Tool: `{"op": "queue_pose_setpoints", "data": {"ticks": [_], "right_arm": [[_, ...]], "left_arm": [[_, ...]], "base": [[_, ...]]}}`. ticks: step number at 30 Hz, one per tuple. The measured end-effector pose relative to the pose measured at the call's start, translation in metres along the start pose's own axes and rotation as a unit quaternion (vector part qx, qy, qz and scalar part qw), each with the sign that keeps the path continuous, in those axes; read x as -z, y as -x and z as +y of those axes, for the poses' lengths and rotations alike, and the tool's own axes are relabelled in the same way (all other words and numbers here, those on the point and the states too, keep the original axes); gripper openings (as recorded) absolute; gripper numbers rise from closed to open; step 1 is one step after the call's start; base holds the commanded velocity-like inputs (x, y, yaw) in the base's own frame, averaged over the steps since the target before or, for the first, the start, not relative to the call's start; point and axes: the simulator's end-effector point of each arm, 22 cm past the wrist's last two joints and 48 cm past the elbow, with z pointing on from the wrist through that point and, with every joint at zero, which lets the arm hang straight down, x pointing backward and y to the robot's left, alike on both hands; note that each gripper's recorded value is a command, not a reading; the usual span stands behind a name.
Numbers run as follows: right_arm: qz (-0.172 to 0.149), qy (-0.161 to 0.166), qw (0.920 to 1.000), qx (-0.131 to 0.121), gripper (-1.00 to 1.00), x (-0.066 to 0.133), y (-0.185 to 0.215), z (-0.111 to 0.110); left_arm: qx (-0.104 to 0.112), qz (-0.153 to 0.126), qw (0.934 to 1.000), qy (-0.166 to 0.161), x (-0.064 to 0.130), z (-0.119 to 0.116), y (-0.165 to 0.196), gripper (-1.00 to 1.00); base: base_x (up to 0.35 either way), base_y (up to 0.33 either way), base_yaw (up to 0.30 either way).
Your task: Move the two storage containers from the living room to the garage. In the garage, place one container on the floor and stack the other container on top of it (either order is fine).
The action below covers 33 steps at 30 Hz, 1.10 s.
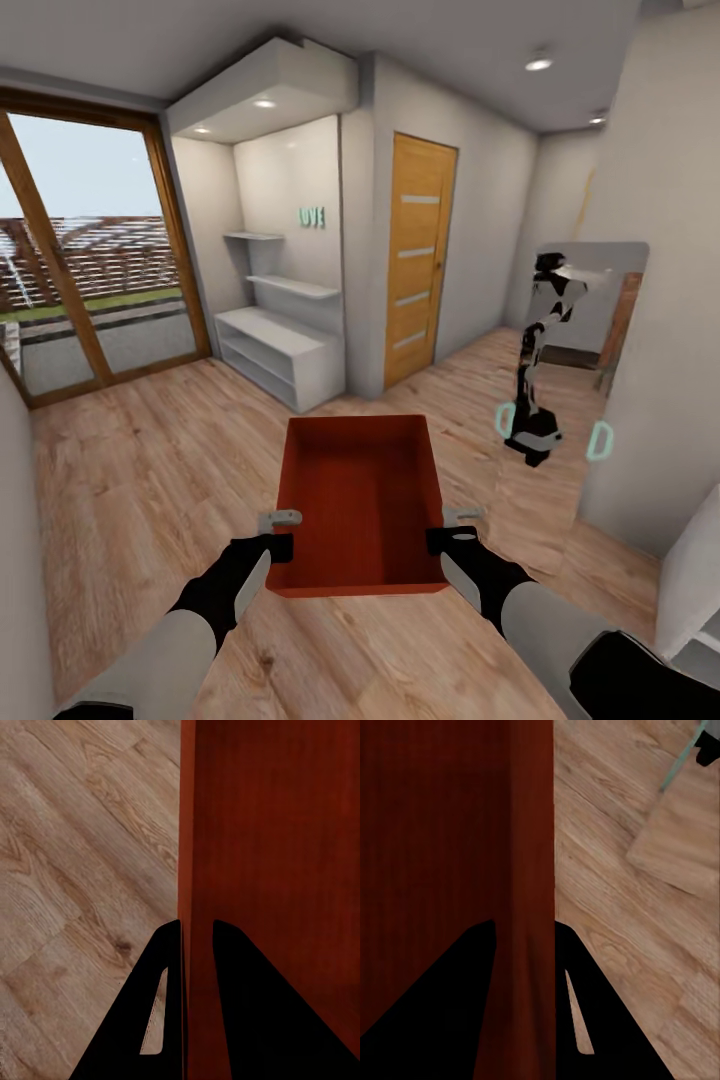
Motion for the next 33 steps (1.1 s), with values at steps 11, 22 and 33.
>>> {"op": "queue_pose_setpoints", "data": {"ticks": [11, 22, 33], "right_arm": [[0.000, 0.000, 1.0000, 0.000, -1.00, 0.0000, 0.0001, -0.0001], [0.000, 0.000, 1.0000, 0.000, -1.00, 0.0000, 0.0001, -0.0001], [0.000, 0.000, 1.0000, 0.000, -1.00, 0.0000, 0.0001, -0.0001]], "left_arm": [[0.000, 0.000, 1.0000, 0.000, 0.0000, -0.0001, 0.0002, -1.00], [0.000, 0.000, 1.0000, 0.000, 0.0000, -0.0001, 0.0002, -1.00], [0.000, 0.000, 1.0000, 0.000, 0.0000, -0.0001, 0.0001, -1.00]], "base": [[0.323, 0.000, 0.209], [0.323, 0.000, 0.005], [0.323, 0.000, 0.000]]}}
